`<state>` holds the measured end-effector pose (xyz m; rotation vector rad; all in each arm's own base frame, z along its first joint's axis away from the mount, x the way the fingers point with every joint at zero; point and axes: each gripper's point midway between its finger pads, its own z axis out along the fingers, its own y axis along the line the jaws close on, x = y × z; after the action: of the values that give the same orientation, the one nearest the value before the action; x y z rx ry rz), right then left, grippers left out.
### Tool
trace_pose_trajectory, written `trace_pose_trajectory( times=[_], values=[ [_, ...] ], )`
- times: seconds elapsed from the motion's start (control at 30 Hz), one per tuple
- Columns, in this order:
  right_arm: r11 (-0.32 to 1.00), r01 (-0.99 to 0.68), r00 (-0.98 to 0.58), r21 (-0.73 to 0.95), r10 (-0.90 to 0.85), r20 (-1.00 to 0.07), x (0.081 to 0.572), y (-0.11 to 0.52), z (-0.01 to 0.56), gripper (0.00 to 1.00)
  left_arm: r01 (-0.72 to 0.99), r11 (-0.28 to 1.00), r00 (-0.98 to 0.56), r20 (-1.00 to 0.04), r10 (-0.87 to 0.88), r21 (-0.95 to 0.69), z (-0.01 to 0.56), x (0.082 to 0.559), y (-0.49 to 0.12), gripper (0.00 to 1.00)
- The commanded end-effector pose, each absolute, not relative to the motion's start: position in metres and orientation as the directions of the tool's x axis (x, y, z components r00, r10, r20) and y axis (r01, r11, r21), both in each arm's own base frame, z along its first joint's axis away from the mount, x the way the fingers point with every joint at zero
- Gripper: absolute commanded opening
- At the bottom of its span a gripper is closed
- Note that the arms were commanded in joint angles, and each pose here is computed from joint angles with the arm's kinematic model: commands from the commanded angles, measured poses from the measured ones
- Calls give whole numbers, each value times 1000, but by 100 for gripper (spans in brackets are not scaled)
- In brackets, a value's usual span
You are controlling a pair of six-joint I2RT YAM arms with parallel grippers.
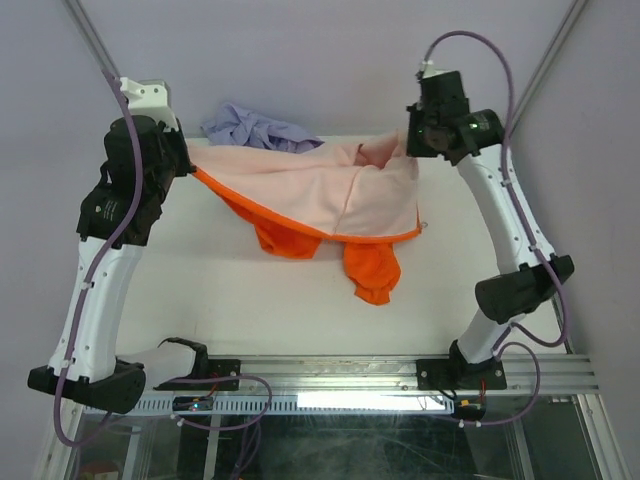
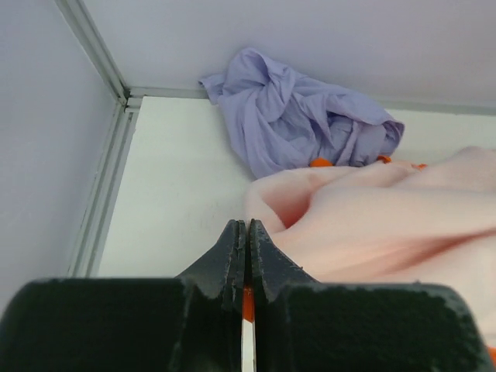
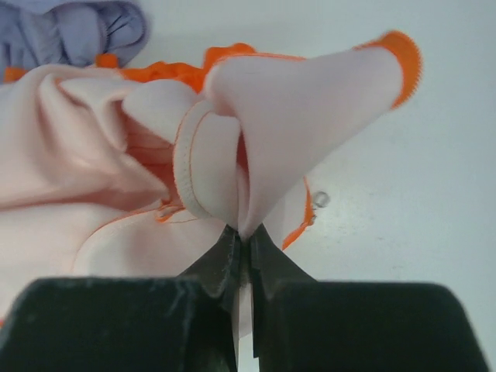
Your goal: Zip up the jacket
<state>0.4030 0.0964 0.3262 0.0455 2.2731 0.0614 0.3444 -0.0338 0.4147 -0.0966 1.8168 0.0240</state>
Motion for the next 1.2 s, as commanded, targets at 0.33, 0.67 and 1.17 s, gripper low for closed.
trace_pose_trajectory(
  times=[0.33,0.67,1.17],
  values=[
    [872,-413,-767,265,-175,-618,332,246,241,65,310,893,-590,-803,-88,-326,286,257,-159,0],
    [963,-63,-808,264,106,-579,327,120,144,66,366,809,-707,-702,-81,-461,238,244,-200,0],
    [980,129,-859,151,187,-477,371,99,43,64,319,843,-725,-684,-77,-433,223,246,-201,0]
  ],
)
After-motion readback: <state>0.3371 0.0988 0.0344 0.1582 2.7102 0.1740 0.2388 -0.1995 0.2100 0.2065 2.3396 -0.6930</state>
